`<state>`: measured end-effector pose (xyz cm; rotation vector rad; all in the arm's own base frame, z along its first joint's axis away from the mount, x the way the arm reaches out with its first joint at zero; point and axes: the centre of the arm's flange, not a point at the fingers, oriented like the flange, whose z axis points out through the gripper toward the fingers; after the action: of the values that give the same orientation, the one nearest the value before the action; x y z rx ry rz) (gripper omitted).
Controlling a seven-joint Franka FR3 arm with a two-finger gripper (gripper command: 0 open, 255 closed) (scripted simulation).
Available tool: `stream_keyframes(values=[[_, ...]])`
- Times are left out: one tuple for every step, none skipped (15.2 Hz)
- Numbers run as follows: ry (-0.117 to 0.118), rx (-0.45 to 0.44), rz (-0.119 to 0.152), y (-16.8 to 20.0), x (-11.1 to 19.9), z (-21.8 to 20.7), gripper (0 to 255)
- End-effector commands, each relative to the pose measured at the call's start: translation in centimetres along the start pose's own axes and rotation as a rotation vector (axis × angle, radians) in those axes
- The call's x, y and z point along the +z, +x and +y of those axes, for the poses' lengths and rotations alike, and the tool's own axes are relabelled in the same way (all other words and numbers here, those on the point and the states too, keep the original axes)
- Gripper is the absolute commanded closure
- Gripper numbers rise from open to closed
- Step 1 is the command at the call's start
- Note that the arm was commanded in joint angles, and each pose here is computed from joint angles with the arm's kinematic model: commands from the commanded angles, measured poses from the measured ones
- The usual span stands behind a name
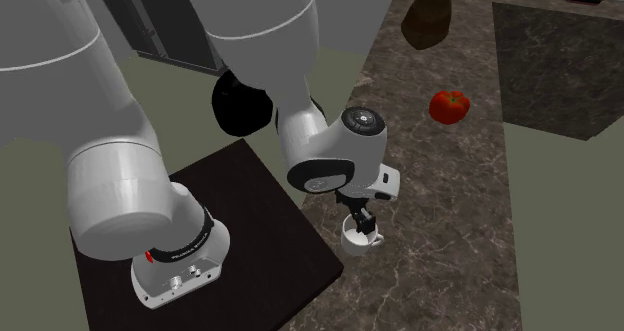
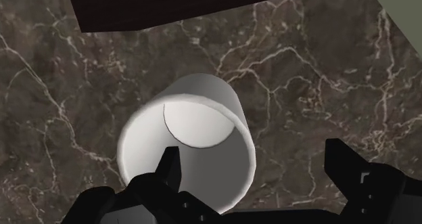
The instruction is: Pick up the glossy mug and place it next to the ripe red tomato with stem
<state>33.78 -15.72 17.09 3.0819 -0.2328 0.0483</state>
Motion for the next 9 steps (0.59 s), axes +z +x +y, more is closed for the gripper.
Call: stream_keyframes(values=[[-0.001, 0.001, 0.001, 0.0, 1.1, 0.1, 0], [-0.001, 0.001, 0.001, 0.0, 1.6, 0.1, 0], [-0.001, 0.001, 0.001, 0.0, 2.1, 0.1, 0], [-0.001, 0.001, 0.001, 0.0, 2.7, 0.1, 0], [-0.001, 0.001, 0.001, 0.0, 3.5, 0.1, 0], [-0.001, 0.001, 0.001, 0.0, 3.5, 0.1, 0], [-0.001, 0.001, 0.001, 0.0, 3.5, 0.1, 0], [-0.001, 0.001, 0.001, 0.0, 3.5, 0.1, 0], [-0.001, 0.001, 0.001, 0.0, 3.5, 0.1, 0]])
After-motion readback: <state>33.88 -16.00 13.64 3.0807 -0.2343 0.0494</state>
